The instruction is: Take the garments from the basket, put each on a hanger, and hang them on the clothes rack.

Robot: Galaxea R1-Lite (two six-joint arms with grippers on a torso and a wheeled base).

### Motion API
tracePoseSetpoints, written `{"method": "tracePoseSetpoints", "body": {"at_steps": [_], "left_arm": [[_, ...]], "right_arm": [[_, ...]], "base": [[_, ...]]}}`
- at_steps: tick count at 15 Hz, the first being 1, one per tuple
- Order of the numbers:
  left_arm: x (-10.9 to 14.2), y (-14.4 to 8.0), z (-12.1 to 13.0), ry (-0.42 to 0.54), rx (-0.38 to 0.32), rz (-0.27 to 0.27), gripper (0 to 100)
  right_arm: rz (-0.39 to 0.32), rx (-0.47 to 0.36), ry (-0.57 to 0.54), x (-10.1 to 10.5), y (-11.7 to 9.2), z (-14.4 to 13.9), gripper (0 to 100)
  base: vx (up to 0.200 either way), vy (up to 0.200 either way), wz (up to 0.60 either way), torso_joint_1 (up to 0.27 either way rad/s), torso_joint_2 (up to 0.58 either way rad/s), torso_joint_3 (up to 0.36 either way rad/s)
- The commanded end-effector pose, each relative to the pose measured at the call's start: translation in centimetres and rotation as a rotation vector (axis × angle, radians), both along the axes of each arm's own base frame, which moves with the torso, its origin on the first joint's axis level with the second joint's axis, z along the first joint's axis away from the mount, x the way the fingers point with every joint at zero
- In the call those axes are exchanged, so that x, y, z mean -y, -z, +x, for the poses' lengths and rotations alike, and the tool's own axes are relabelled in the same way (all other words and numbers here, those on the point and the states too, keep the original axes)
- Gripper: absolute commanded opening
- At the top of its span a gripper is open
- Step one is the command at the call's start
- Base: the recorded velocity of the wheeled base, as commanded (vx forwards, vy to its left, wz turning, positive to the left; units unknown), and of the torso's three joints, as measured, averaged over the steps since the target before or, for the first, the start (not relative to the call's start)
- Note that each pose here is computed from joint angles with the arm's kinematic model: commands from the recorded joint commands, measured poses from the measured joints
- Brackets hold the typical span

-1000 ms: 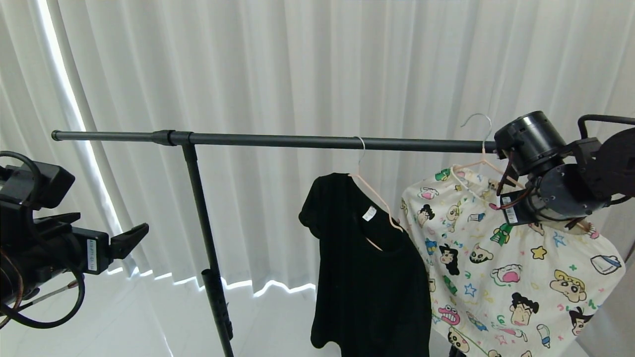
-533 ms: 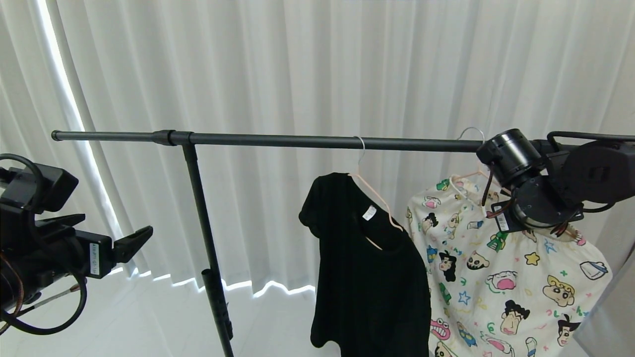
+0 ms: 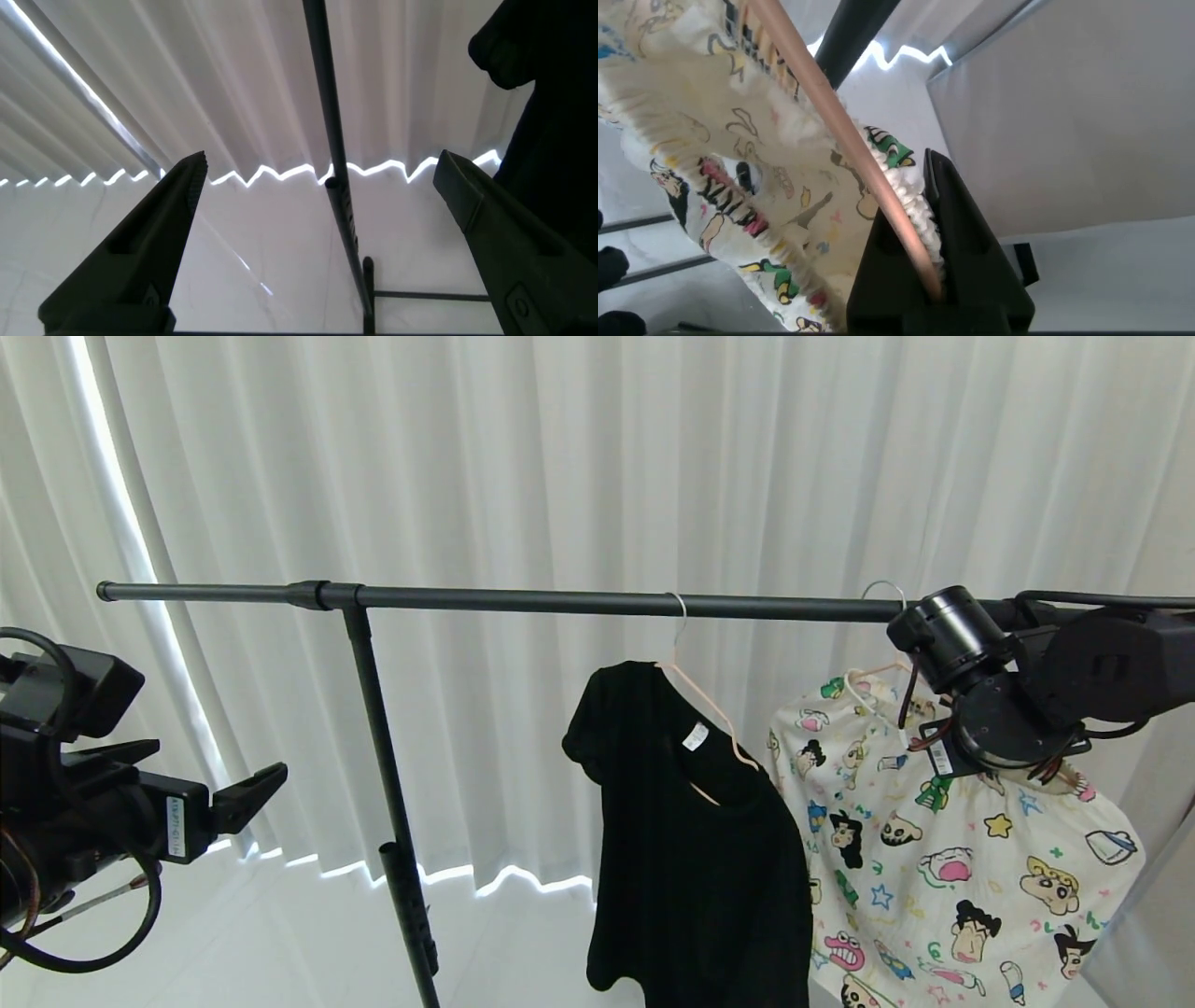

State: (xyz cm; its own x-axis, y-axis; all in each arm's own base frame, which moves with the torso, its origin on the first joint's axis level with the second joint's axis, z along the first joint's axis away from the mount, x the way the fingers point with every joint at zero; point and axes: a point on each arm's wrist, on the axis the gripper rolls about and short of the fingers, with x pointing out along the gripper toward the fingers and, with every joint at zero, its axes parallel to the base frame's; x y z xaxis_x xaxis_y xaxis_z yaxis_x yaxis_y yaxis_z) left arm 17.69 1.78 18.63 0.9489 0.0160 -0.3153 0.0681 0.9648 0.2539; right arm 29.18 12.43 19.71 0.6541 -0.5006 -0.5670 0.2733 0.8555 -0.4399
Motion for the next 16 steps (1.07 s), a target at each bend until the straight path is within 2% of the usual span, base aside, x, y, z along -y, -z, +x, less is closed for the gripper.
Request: {"method": "tracePoseSetpoints", "body": {"at_steps": [1, 5, 6, 8, 11, 16], "left_arm": [[0.0, 0.0, 0.0, 0.0, 0.002, 0.0, 100], [0.0, 0.0, 0.0, 0.0, 0.002, -0.002, 100], [0.0, -0.1, -0.1, -0.002, 0.005, -0.003, 100], [0.0, -0.1, -0.1, -0.001, 0.006, -0.003, 100], [0.0, -0.1, -0.1, -0.001, 0.006, -0.003, 100], [0.0, 0.1, -0.2, -0.003, 0.0, -0.005, 100]], "right_arm": [[-0.001, -0.002, -0.012, -0.4, 0.1, -0.1, 0], [-0.003, -0.008, -0.031, -1.0, 0.3, -0.2, 0], [-0.002, -0.006, -0.03, -1.0, 0.3, -0.2, 100], [0.003, 0.005, -0.03, -1.1, 0.2, -0.2, 100], [0.045, 0.088, -0.052, -2.0, -0.6, -0.3, 100], [0.074, 0.134, -0.107, -3.0, -2.3, -2.1, 100]], "base": [[0.0, 0.0, 0.0, 0.0, 0.0, 0.0], [0.0, 0.0, 0.0, 0.0, 0.0, 0.0], [0.0, 0.0, 0.0, 0.0, 0.0, 0.0], [0.0, 0.0, 0.0, 0.0, 0.0, 0.0], [0.0, 0.0, 0.0, 0.0, 0.0, 0.0], [0.0, 0.0, 0.0, 0.0, 0.0, 0.0]]}}
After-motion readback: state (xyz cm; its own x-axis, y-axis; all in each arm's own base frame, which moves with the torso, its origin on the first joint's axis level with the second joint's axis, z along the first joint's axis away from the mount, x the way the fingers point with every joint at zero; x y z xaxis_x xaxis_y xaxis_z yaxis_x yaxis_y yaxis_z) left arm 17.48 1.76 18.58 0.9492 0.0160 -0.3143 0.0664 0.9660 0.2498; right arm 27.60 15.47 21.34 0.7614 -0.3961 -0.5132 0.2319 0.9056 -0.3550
